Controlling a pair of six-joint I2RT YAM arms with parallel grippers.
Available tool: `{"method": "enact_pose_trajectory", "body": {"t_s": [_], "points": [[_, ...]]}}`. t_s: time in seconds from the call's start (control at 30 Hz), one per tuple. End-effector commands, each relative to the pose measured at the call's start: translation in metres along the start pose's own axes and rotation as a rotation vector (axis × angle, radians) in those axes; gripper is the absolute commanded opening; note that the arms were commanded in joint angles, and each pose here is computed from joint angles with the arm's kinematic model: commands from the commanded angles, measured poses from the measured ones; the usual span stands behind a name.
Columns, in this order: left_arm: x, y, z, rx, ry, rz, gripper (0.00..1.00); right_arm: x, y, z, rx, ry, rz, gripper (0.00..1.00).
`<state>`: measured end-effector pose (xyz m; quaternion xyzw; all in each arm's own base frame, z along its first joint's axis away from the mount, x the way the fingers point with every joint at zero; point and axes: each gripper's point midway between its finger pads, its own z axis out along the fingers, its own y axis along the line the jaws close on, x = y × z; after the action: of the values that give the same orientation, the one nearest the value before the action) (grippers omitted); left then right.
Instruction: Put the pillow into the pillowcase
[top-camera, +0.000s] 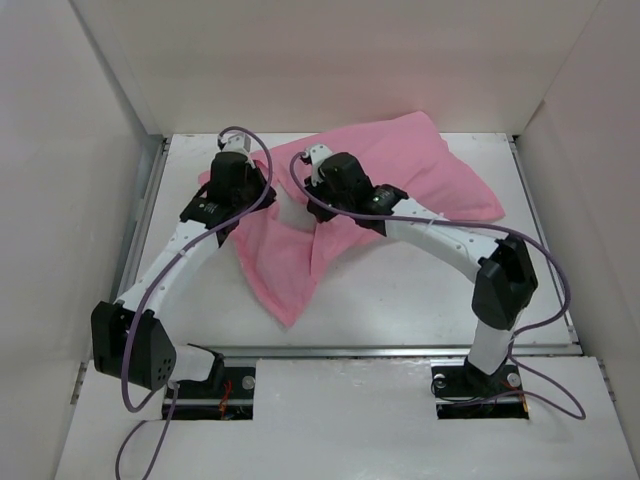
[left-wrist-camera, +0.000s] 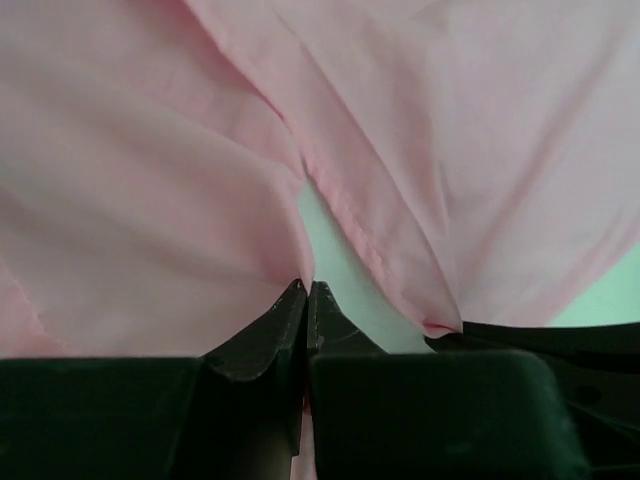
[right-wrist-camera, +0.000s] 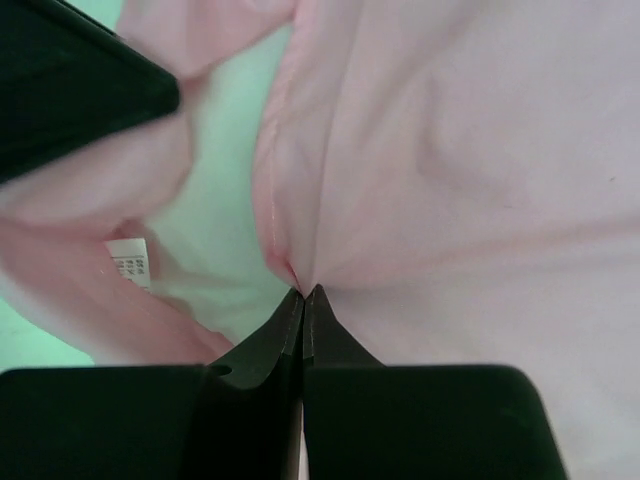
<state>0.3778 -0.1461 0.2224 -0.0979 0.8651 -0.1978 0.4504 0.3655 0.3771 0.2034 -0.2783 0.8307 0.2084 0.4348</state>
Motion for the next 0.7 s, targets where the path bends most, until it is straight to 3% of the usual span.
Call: {"method": "enact_pose_trajectory", "body": {"t_s": [0.0, 0.13, 0.17, 0.27, 0.3, 0.33, 0.53, 0.57, 0.63, 0.67], "points": [[-0.015, -0.043, -0.010, 0.219, -0.038, 0.052, 0.00, -0.074, 0.021, -0.049, -0.082, -0.189, -0.024, 0.00], [-0.016, -0.073, -0.019, 0.395, -0.032, 0.074, 0.00, -0.103, 0.029, -0.082, -0.118, -0.273, -0.027, 0.00], [-0.027, -0.090, -0.021, 0.482, -0.085, 0.022, 0.00, -0.113, 0.035, -0.098, -0.152, -0.299, -0.032, 0.00], [-0.031, -0.072, 0.000, 0.374, -0.131, -0.055, 0.00, -0.111, 0.042, -0.104, -0.194, -0.297, -0.039, 0.00], [-0.021, -0.052, 0.024, 0.265, -0.107, -0.128, 0.00, -0.113, 0.046, -0.108, -0.215, -0.303, -0.043, 0.00], [-0.025, -0.028, 0.040, 0.137, -0.155, -0.145, 0.00, -0.112, 0.048, -0.113, -0.231, -0.304, -0.045, 0.00], [0.007, 0.007, 0.100, -0.054, -0.037, -0.188, 0.00, -0.094, 0.062, -0.117, -0.328, -0.271, -0.107, 0.00], [0.012, 0.009, 0.104, -0.063, -0.025, -0.201, 0.07, -0.088, 0.066, -0.116, -0.354, -0.258, -0.123, 0.00], [0.016, 0.009, 0.107, -0.061, -0.013, -0.216, 0.43, -0.059, 0.072, -0.106, -0.410, -0.193, -0.149, 0.00], [0.021, 0.007, 0.111, -0.039, -0.004, -0.217, 0.52, -0.051, 0.074, -0.094, -0.425, -0.184, -0.150, 0.00]]}}
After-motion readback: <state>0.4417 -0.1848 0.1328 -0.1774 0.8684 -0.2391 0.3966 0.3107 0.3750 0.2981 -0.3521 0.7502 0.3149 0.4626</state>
